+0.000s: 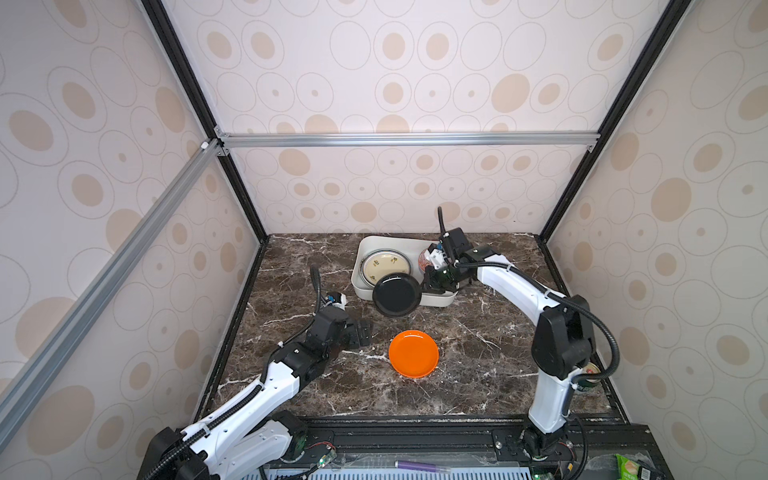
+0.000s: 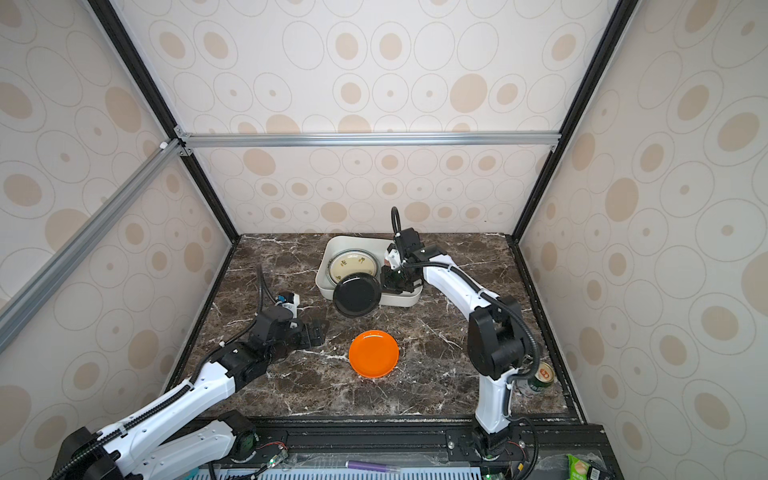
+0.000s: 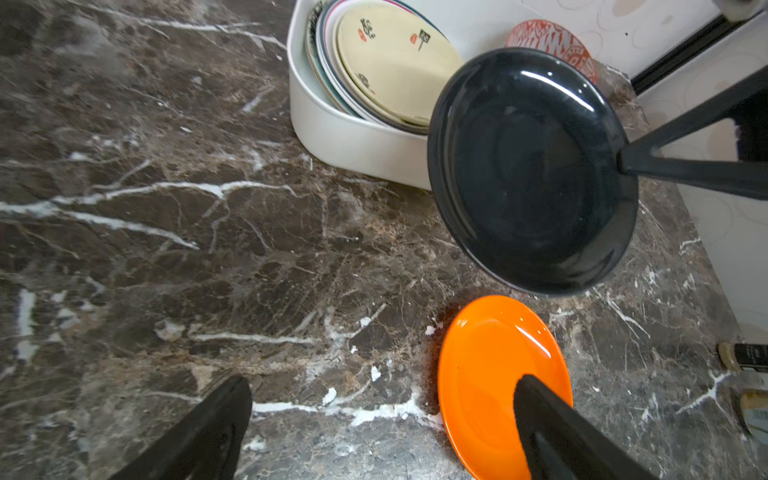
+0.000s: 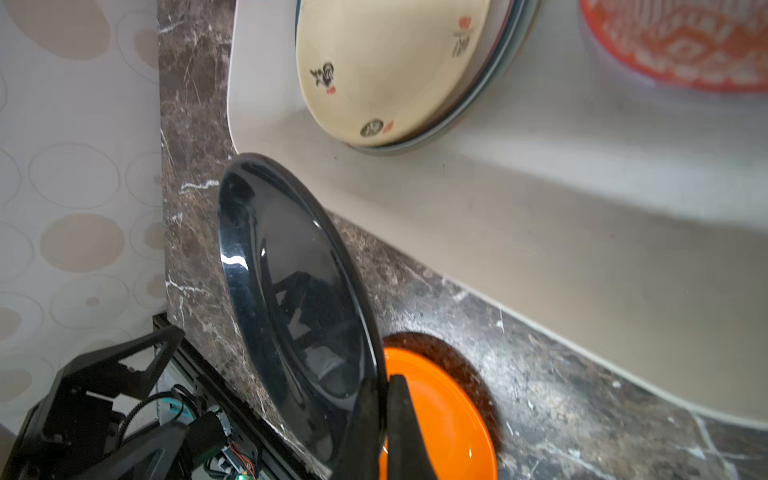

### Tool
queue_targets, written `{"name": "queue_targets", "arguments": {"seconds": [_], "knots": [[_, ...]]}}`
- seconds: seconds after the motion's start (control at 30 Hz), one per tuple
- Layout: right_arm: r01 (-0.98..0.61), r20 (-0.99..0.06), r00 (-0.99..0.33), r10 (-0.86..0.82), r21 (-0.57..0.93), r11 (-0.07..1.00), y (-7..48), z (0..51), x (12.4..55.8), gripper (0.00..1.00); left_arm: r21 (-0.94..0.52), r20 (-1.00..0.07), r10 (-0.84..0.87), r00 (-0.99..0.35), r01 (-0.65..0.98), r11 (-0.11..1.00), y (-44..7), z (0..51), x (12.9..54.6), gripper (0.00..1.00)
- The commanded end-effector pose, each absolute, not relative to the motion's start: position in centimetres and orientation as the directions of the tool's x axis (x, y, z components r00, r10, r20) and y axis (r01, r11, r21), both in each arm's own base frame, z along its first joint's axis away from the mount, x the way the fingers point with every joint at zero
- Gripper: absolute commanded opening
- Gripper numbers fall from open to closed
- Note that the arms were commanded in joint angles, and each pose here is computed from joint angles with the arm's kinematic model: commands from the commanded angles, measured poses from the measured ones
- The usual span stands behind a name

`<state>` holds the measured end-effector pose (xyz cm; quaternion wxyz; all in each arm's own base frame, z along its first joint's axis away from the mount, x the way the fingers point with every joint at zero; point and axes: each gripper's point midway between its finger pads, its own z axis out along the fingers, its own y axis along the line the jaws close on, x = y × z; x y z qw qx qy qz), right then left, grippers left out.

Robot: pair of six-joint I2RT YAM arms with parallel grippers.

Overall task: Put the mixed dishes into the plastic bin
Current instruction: 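Carry the black plate with the right gripper into the bin, then lower the black plate onto the calligraphy plate and open the right gripper, then move the right gripper back to the orange plate left on the table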

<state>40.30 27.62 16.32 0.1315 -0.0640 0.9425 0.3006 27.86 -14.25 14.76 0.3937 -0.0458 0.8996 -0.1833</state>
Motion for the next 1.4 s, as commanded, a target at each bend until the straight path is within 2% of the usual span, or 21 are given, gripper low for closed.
{"name": "queue_targets", "arguments": {"seconds": [0.0, 0.27, 0.47, 0.8, 1.0, 1.37], "knots": [[-0.193, -0.285, -0.958, -0.024, 0.581, 0.791, 28.0, 17.4, 43.3, 0.02, -0.333, -0.715, -0.2, -0.67, 0.076, 0.94, -13.5, 16.6, 29.4, 0.99], [-0.176, -0.301, -0.953, 0.028, 0.63, 0.756, 29.9, 16.3, 51.0, 0.02, -0.329, -0.69, -0.203, -0.695, 0.052, 0.943, -12.2, 16.4, 32.9, 0.99], [-0.139, -0.283, -0.956, 0.081, 0.675, 0.724, 31.1, 13.8, 53.9, 0.03, -0.328, -0.658, -0.199, -0.727, 0.038, 0.944, -11.6, 14.9, 34.2, 0.99], [-0.098, -0.234, -0.968, 0.089, 0.68, 0.726, 31.4, 10.8, 54.1, 0.05, -0.356, -0.618, -0.212, -0.757, 0.029, 0.934, -11.3, 12.8, 34.7, 0.99], [-0.095, -0.228, -0.97, 0.082, 0.67, 0.736, 31.2, 10.7, 53.8, 0.24, -0.371, -0.612, -0.217, -0.76, 0.034, 0.928, -11.5, 12.7, 34.7, 0.99], [-0.175, -0.319, -0.947, 0.047, 0.63, 0.757, 29.6, 17.1, 51.7, 0.35, -0.401, -0.618, -0.227, -0.752, 0.053, 0.915, -11.8, 13.2, 34.2, 0.99]]}}
